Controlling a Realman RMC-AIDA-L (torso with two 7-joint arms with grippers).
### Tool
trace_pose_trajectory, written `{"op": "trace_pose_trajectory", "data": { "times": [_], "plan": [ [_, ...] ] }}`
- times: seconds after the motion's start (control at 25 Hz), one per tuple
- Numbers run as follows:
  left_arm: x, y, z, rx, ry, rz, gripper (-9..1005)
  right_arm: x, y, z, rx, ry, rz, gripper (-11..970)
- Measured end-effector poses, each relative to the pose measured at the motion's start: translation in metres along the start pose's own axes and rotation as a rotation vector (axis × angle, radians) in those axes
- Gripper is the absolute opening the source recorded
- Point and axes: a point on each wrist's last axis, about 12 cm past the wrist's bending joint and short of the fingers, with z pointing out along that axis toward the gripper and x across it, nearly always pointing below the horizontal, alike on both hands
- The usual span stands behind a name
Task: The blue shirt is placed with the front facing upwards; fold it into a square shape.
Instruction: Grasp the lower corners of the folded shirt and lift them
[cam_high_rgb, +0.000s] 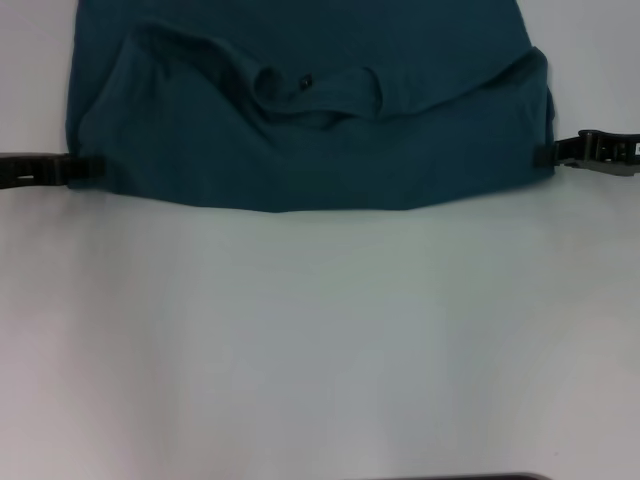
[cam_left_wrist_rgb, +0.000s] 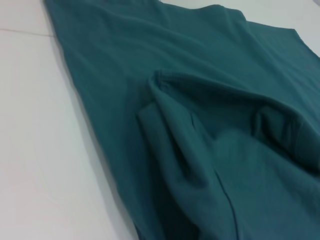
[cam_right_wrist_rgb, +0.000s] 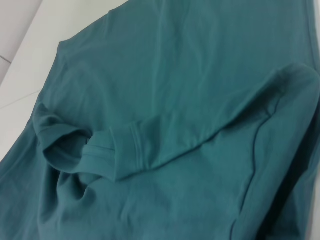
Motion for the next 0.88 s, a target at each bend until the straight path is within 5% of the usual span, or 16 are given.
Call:
{"op": "trace_pose_trajectory", "data": {
  "times": [0.16,0.4,0.88],
  "plan": [
    [-0.001,-0.001,0.001,0.004,0.005,0.006,346,0.0,0.0,0.0,-0.005,-0.006,0.003,62],
    [-0.002,-0.003,0.004,0.004,0.016,0.018,115,0.0,0.0,-0.001,-0.004,-0.006,0.005,64],
    [-0.006,-0.009,-0.016,0.092,0.066,0.066,24,0.013,-0.004,-0.016,-0.06,-0.01,-0.006,68]
  ]
}}
